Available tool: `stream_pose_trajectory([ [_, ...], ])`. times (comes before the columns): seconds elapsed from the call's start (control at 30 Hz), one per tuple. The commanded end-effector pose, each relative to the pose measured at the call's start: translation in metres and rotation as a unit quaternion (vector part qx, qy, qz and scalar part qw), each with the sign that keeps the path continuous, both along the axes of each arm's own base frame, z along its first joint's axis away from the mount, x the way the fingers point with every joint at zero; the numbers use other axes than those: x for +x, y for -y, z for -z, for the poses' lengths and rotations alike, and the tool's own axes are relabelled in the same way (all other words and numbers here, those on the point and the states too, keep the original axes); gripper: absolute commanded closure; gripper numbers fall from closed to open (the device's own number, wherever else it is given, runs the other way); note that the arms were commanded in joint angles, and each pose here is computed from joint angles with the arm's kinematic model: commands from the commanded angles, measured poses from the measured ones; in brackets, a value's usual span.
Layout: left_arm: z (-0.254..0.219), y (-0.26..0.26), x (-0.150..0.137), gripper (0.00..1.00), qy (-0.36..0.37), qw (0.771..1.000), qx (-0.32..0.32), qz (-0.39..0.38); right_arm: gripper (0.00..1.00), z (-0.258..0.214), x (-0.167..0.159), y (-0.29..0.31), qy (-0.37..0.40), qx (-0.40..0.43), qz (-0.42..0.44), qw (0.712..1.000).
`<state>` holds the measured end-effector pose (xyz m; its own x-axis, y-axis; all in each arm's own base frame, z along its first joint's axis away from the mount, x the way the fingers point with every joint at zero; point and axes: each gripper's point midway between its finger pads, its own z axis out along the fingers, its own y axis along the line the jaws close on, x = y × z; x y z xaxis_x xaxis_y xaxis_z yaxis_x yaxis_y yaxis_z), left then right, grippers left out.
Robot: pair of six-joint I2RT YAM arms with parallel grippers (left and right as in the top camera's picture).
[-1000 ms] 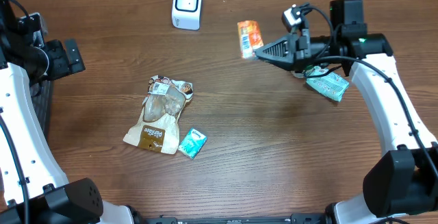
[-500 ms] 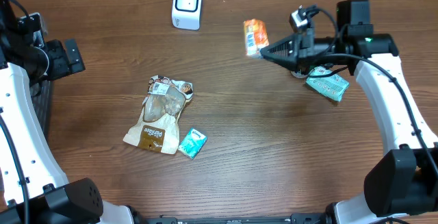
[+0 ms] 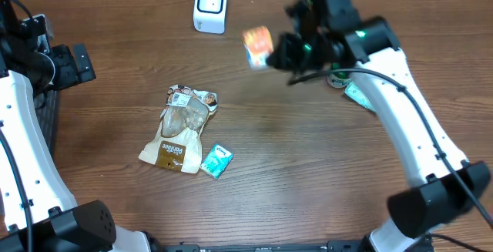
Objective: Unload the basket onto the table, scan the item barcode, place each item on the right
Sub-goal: 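Hold the orange box in front of the white scanner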
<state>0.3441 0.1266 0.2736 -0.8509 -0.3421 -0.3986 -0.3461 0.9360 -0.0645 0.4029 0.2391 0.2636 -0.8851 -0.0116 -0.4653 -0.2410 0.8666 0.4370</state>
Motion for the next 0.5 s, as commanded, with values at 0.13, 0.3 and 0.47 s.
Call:
stream_pose_trajectory([
  [0.13, -0.005, 0.002, 0.002, 0.0, 0.007, 1.0, 0.003, 0.01, 0.96, -0.011, 0.104, -0.017, 0.256, -0.221, 0.056, 0.939],
  [0.3, -0.005, 0.002, 0.002, 0.0, 0.007, 1.0, 0.003, 0.01, 0.96, 0.003, 0.167, -0.04, 0.383, -0.309, 0.032, 0.87],
  [0.47, -0.005, 0.002, 0.001, 0.0, 0.007, 1.0, 0.003, 0.01, 0.96, 0.024, 0.208, -0.055, 0.468, -0.382, -0.009, 0.797],
])
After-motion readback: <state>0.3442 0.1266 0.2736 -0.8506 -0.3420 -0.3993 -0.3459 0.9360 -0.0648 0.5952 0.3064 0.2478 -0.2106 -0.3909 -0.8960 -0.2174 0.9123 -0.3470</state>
